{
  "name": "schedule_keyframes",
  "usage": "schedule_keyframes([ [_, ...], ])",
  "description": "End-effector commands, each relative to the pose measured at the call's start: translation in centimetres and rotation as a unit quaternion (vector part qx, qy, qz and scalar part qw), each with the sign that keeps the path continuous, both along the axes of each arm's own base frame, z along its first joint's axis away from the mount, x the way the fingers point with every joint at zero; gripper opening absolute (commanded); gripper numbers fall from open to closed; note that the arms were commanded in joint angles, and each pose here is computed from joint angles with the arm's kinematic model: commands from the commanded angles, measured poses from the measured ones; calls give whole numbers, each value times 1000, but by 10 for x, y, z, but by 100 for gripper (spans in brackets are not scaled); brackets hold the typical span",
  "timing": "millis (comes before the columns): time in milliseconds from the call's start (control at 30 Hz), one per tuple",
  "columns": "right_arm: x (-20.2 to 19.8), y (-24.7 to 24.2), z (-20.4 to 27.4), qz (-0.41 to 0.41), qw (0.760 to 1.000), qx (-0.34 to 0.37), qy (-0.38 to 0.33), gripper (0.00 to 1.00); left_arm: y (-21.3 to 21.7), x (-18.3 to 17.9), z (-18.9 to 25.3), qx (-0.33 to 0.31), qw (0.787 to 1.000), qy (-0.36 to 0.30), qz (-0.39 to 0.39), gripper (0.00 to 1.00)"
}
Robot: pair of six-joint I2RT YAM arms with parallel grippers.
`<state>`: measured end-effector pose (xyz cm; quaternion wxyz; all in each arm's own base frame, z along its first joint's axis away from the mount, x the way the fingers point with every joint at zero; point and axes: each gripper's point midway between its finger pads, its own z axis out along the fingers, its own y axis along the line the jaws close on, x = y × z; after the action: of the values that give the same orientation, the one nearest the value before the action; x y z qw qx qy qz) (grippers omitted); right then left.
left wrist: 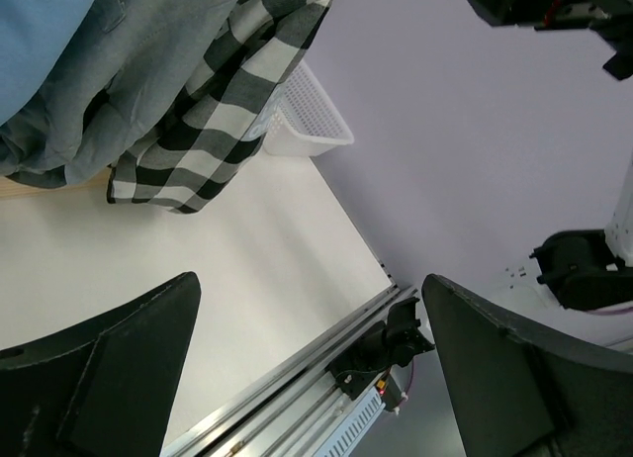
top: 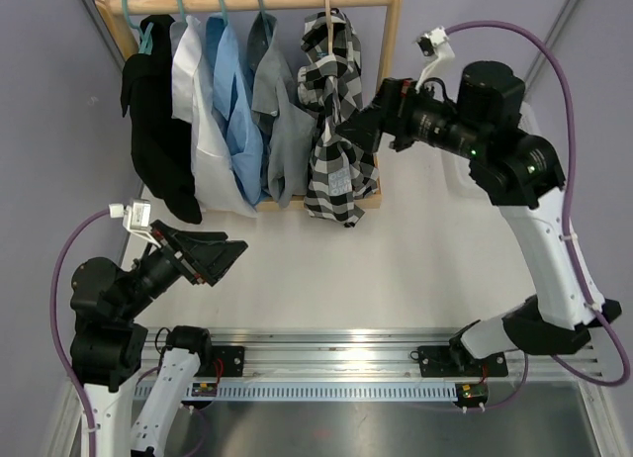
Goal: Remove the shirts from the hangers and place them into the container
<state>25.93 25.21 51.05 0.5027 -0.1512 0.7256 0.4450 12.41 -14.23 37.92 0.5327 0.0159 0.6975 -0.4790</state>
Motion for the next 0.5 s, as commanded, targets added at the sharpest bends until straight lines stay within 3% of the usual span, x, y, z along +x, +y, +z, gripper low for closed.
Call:
schedule_keyframes([
  [0, 25, -10, -2, -85, 993, -78, -38, 99, 1, -11, 14, 8, 1000, -28, -2, 99],
  [133, 53, -4, -1, -139, 981, -124, -55, 100, 4, -11, 13, 18, 999, -29, 5, 99],
  [167, 75, -1, -17, -172, 971, -159, -50, 99, 4, -11, 12, 18, 999, -29, 6, 99],
  [467, 109, 30, -33, -246, 950, -182, -69, 96, 7, -14, 3, 18, 999, -26, 16, 99],
])
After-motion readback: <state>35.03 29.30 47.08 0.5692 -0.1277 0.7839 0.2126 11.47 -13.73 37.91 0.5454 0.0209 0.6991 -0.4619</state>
